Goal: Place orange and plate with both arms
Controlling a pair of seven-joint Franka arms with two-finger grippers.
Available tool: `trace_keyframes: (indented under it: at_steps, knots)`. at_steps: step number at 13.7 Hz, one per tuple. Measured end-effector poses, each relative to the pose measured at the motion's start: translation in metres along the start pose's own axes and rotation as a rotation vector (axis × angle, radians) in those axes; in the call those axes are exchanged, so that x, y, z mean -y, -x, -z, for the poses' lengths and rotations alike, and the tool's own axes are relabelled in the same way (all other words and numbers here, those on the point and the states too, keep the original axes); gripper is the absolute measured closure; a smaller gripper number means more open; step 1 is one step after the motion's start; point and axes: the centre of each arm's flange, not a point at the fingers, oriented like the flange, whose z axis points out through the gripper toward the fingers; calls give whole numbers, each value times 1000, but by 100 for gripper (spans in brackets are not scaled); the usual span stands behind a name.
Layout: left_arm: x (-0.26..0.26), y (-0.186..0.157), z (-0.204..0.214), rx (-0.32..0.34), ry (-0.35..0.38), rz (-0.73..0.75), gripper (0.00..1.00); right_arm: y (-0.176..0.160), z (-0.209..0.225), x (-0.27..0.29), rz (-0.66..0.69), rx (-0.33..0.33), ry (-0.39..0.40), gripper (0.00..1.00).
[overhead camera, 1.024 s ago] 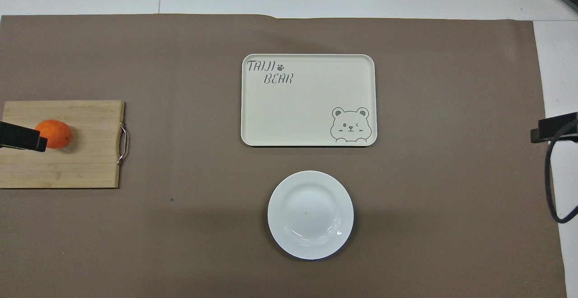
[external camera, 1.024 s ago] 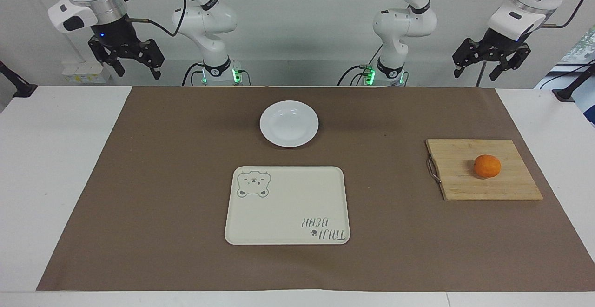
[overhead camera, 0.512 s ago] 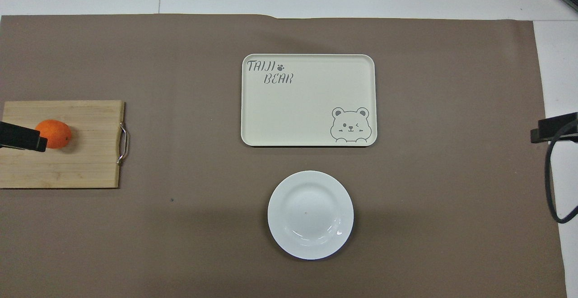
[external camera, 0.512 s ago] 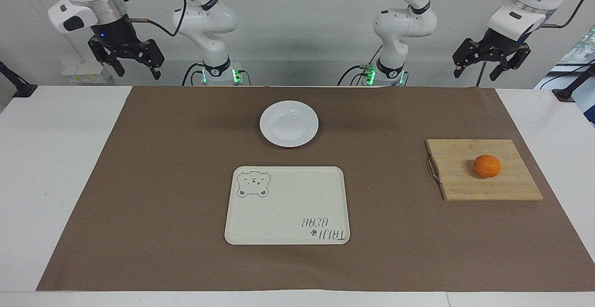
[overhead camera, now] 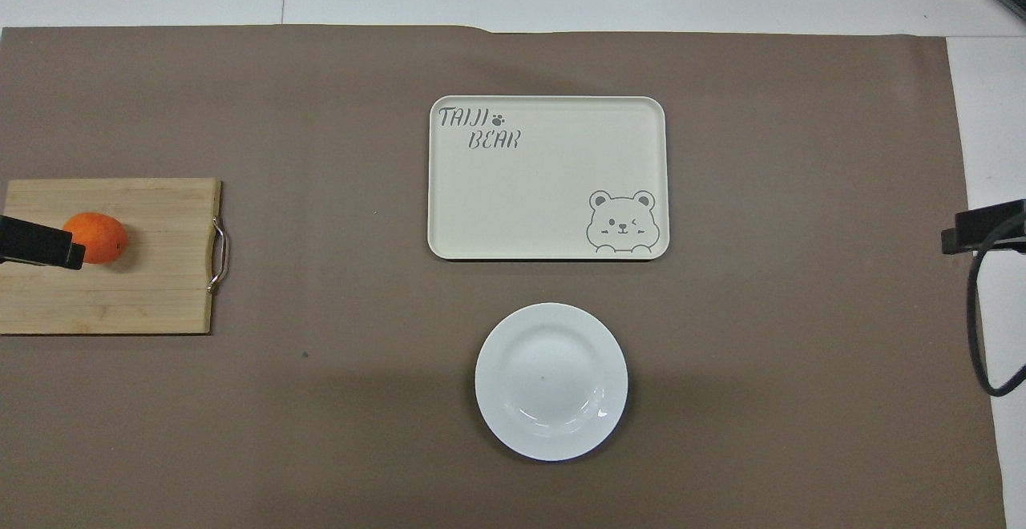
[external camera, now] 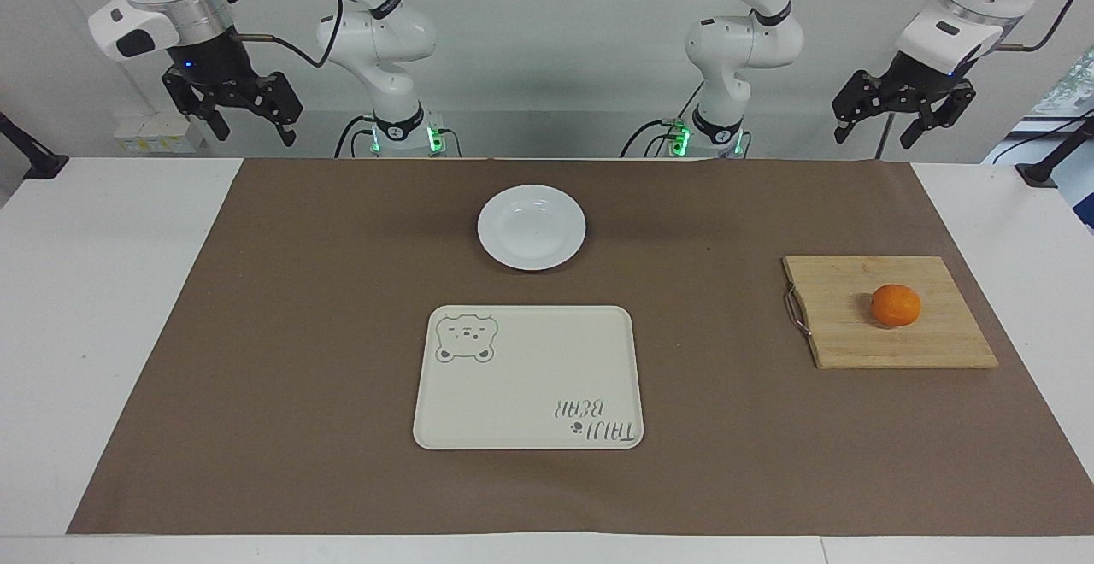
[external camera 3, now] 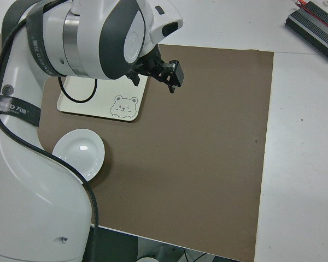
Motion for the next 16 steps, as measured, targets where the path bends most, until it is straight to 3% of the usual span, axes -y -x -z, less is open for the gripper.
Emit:
trace_keyframes:
  at_steps: [5, 11, 16]
  knots:
    - [-4, -1, 0, -7, -1, -7, 0, 0, 0, 0, 0, 0, 0, 0]
    - [5, -12, 2, -78, -1, 4, 0, 0, 0, 0, 0, 0, 0, 0]
    - [63, -50, -49, -90, -8, -29, 0, 0, 0, 0, 0, 0, 0, 0]
